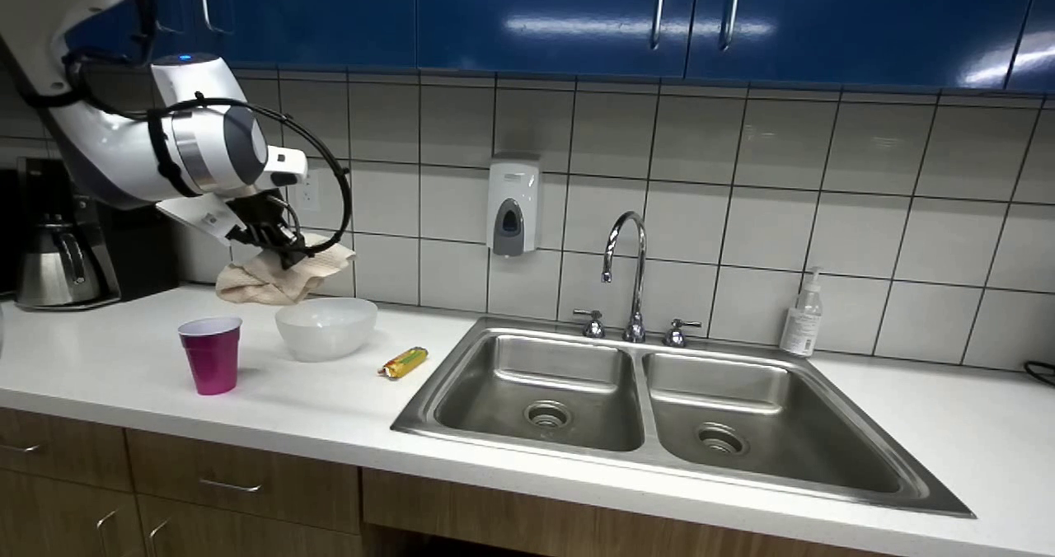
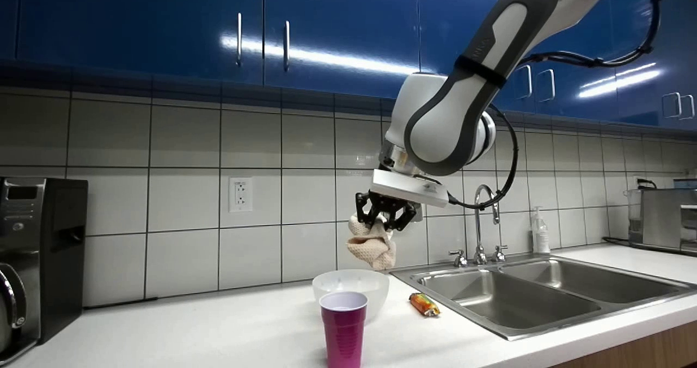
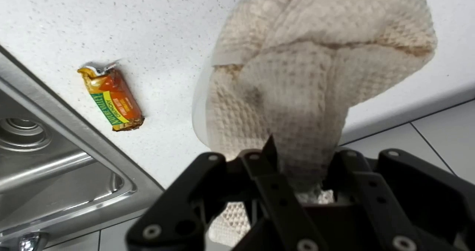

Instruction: Put the towel in the bowl

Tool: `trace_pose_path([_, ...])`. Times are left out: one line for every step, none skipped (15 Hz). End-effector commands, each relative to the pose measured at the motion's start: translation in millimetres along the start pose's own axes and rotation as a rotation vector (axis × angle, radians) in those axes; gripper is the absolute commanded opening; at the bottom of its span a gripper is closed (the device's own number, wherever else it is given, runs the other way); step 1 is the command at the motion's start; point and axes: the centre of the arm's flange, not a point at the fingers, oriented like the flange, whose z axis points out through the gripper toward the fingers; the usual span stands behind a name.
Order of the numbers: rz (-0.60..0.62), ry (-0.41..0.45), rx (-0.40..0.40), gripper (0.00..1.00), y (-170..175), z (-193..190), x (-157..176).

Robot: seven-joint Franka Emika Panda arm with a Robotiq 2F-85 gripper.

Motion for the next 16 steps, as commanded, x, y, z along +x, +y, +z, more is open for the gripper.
trace_pose_path([0.017,0.019,-0.011,0.04,-15.2,18.7,18.8])
trace_pose_path([0.021,0.016,-0.015,0.04,-15.7,24.1,22.6])
trace_pose_path([0.023,0.016,-0.020,0.04,-16.4,29.1,25.3])
trace_pose_path([0.025,0.014,-0.026,0.04,-17.0,35.0,27.8])
trace_pose_path([0.030,0.012,-0.032,0.04,-17.1,41.7,30.2])
trace_pose_path([0.035,0.010,-0.037,0.04,-16.5,47.7,32.6])
trace_pose_path([0.042,0.008,-0.042,0.04,-14.9,54.5,35.5])
trace_pose_path([0.046,0.011,-0.050,0.04,-14.4,60.2,37.2])
trace_pose_path([0.053,0.013,-0.055,0.04,-13.5,66.2,40.3])
trace_pose_path([0.057,0.014,-0.058,0.04,-13.2,71.2,42.6])
trace_pose_path([0.060,0.018,-0.061,0.04,-14.2,75.8,44.8])
trace_pose_path([0.064,0.022,-0.065,0.04,-15.2,80.3,48.2])
trace_pose_path([0.067,0.026,-0.069,0.04,-16.4,84.3,50.8])
trace_pose_path([0.072,0.030,-0.071,0.04,-18.9,88.4,53.7])
trace_pose_path([0.075,0.034,-0.071,0.04,-21.0,91.9,55.9])
trace_pose_path([0.077,0.037,-0.073,0.04,-23.0,96.2,57.6])
